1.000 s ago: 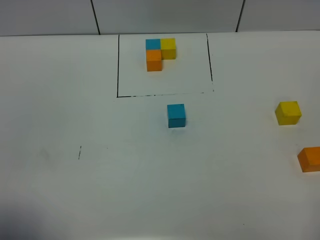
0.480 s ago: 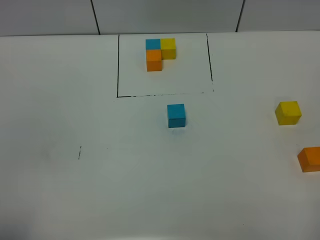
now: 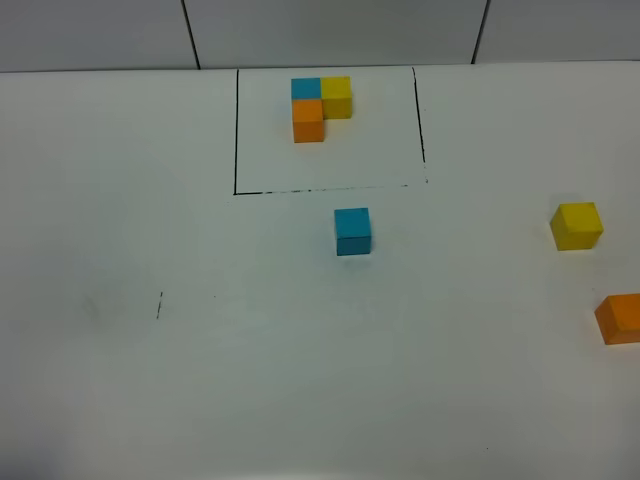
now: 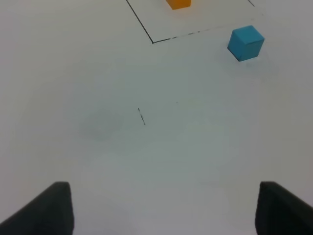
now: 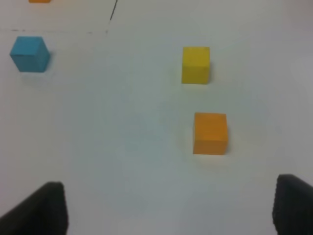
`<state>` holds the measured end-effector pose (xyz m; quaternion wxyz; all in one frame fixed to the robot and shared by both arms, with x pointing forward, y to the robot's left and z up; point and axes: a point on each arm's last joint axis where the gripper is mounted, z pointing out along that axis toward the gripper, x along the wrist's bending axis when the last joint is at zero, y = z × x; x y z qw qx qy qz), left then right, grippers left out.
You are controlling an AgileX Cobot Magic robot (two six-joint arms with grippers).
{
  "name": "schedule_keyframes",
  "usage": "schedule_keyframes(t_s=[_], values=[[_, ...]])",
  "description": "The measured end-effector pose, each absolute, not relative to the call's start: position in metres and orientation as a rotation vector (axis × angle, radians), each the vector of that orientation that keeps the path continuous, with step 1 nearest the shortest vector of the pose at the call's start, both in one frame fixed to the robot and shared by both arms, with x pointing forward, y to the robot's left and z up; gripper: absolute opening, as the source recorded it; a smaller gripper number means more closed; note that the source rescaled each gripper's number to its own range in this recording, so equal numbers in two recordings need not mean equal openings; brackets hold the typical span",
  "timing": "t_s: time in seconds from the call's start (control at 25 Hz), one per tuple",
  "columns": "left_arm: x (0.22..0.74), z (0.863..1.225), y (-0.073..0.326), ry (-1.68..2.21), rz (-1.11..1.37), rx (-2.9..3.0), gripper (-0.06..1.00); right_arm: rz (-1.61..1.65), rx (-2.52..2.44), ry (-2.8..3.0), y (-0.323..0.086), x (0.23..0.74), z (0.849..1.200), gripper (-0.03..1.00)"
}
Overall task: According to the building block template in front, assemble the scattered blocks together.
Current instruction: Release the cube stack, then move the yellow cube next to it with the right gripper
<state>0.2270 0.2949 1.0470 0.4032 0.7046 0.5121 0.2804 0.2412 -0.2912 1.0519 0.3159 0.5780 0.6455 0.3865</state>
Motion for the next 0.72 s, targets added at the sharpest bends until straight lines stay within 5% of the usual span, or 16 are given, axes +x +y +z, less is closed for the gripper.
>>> schedule_keyframes(t_s=[0.72], values=[[0.2285, 1.0471, 0.2921, 1.511, 0.827, 1.645, 0.7, 1.018, 1.522, 1.7, -0.2912, 0.2412, 1.0519, 0.73]])
